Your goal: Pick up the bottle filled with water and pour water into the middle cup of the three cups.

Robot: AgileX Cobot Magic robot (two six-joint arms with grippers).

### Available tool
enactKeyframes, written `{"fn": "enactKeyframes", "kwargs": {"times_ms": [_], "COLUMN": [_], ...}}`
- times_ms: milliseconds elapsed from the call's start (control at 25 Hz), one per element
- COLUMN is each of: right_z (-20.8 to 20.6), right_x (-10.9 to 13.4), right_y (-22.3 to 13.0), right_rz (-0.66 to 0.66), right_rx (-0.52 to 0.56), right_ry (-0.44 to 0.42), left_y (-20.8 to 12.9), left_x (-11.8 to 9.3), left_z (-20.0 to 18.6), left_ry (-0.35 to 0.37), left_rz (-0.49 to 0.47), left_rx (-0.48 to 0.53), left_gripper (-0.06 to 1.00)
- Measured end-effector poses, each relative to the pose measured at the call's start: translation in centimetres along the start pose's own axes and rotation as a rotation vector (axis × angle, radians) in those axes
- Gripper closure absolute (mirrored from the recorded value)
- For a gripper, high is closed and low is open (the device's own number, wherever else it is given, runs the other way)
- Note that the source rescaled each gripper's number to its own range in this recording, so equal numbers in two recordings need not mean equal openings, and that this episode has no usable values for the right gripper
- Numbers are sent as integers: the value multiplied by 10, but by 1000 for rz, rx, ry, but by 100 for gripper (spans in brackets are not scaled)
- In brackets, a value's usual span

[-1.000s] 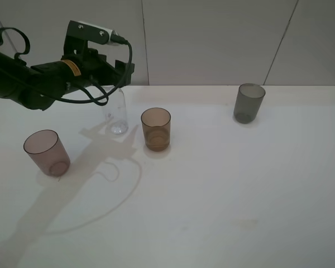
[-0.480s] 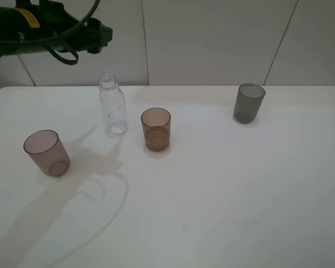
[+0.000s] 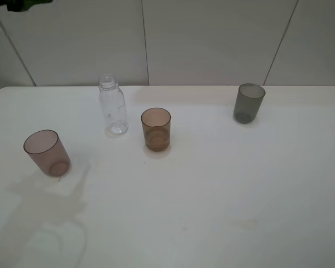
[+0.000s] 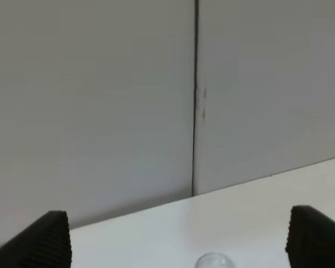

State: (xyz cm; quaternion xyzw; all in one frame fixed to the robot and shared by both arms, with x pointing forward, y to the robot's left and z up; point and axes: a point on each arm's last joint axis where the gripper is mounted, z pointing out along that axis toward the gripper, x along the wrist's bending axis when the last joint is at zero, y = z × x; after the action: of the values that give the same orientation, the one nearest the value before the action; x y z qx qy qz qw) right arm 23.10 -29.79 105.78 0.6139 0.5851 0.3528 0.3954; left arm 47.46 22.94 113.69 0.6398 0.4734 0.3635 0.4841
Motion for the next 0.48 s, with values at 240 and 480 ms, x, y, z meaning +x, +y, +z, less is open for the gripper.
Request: {"fn": "enactKeyframes", "kwargs": {"times_ms": [240, 480], "right_z": [0, 0], "right_x": [0, 0], "right_y": [0, 0], "right_rz": [0, 0], "right_rx": [0, 0], "right_ry": [0, 0], "left_y": [2, -6], "left_x": [11, 11], "left_z": [-72, -150], "left_ry": [65, 100], "left_rz": [-52, -85], "left_rx": [96, 109], "left_gripper": [-6, -5]}}
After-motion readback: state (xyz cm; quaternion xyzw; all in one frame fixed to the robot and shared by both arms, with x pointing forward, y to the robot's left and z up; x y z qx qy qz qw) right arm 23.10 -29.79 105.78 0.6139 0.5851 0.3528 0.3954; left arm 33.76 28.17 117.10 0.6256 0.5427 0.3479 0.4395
